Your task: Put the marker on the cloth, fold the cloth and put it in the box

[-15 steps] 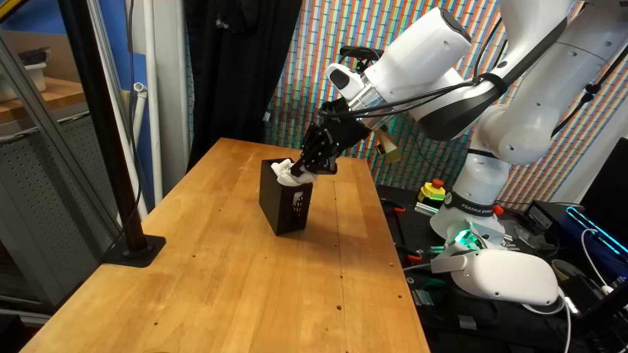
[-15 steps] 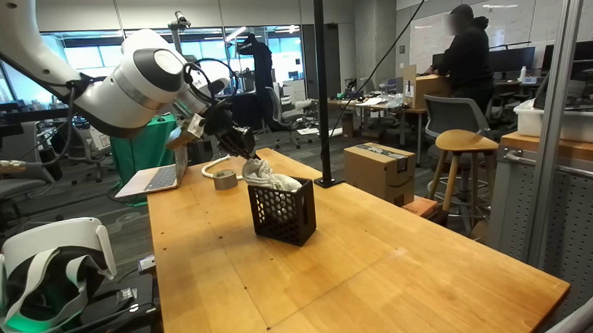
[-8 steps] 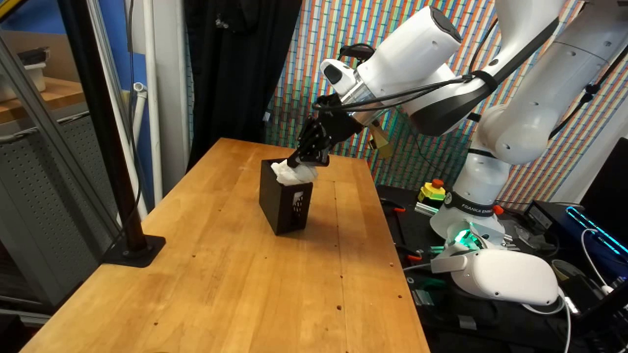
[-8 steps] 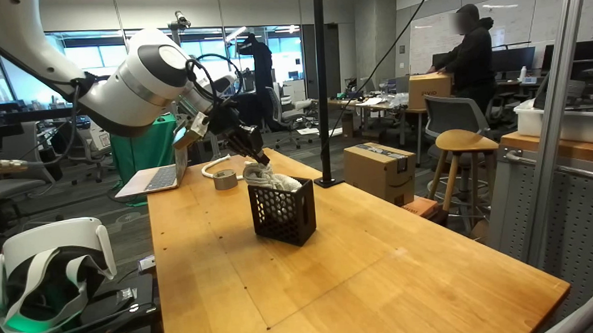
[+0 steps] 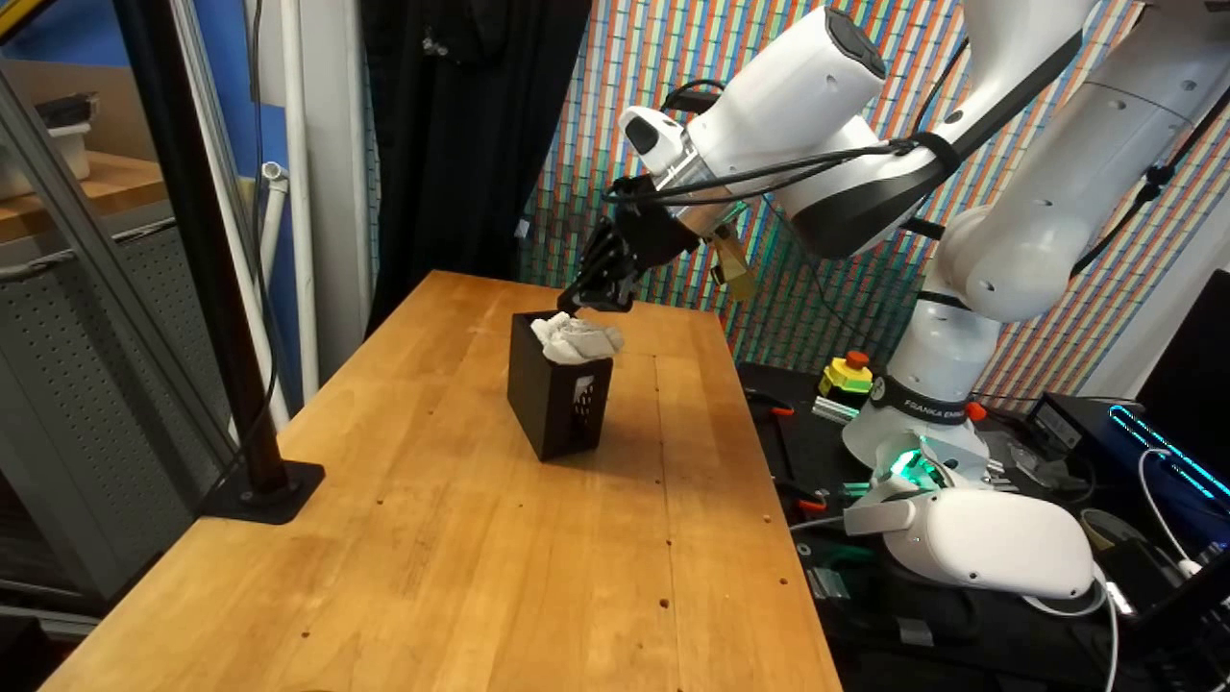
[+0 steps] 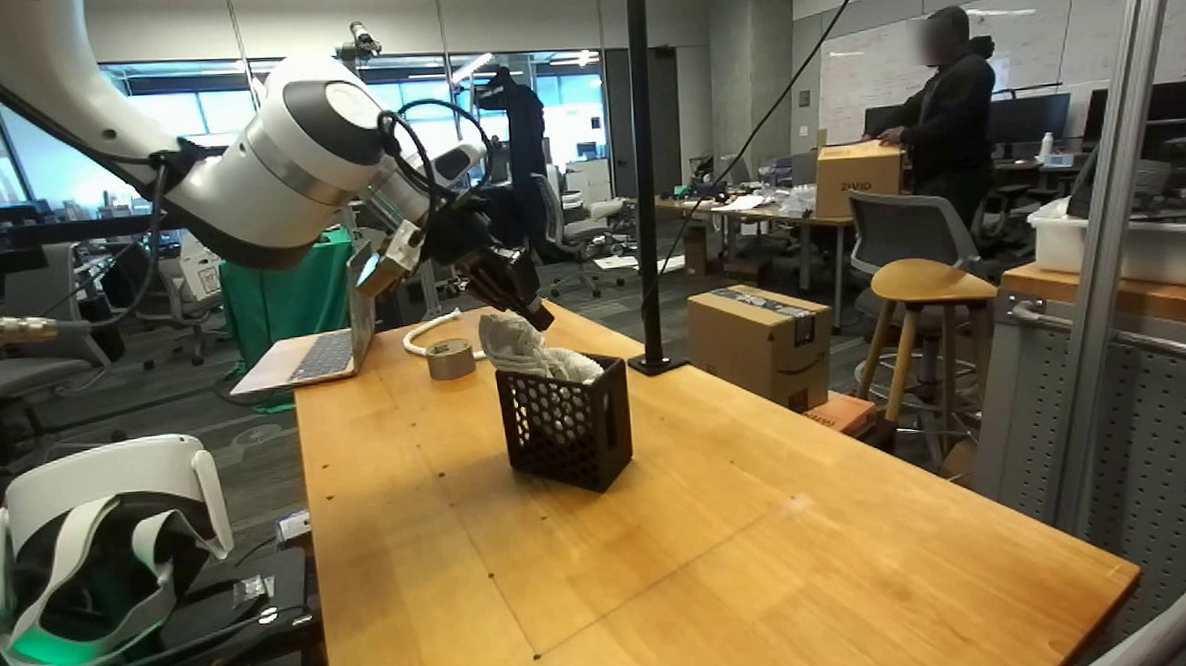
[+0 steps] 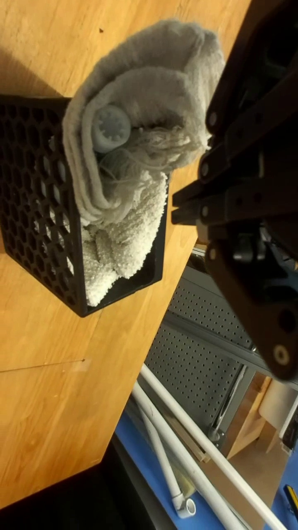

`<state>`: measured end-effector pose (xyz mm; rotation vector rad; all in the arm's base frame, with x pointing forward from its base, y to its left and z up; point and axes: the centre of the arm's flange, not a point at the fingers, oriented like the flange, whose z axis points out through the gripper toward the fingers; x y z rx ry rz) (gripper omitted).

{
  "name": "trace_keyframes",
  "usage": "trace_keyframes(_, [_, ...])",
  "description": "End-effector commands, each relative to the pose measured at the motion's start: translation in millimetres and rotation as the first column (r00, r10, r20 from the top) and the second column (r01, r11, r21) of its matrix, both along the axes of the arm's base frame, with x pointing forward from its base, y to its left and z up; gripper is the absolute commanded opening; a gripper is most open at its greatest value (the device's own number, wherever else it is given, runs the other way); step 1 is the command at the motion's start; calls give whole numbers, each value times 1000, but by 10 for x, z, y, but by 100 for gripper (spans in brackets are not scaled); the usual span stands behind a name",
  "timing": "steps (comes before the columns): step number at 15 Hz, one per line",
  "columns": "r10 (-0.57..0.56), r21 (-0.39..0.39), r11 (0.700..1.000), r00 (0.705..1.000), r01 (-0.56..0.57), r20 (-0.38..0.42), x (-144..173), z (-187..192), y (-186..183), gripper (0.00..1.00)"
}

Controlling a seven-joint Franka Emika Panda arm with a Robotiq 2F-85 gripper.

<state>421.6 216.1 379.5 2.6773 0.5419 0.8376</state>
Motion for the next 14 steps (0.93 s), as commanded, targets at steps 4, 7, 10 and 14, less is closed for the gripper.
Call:
trace_keyframes(4, [-9,48,999,998,6,55,28,162,68,8])
trace_keyframes(7, [5,66,998,996,-11,89,-37,340,106,27])
trace_keyframes(10, [13,72,997,995,-20,97,-104,483,136,51])
trace_keyframes(14, [7,75,997,997,-13,82,-289,580,165,81])
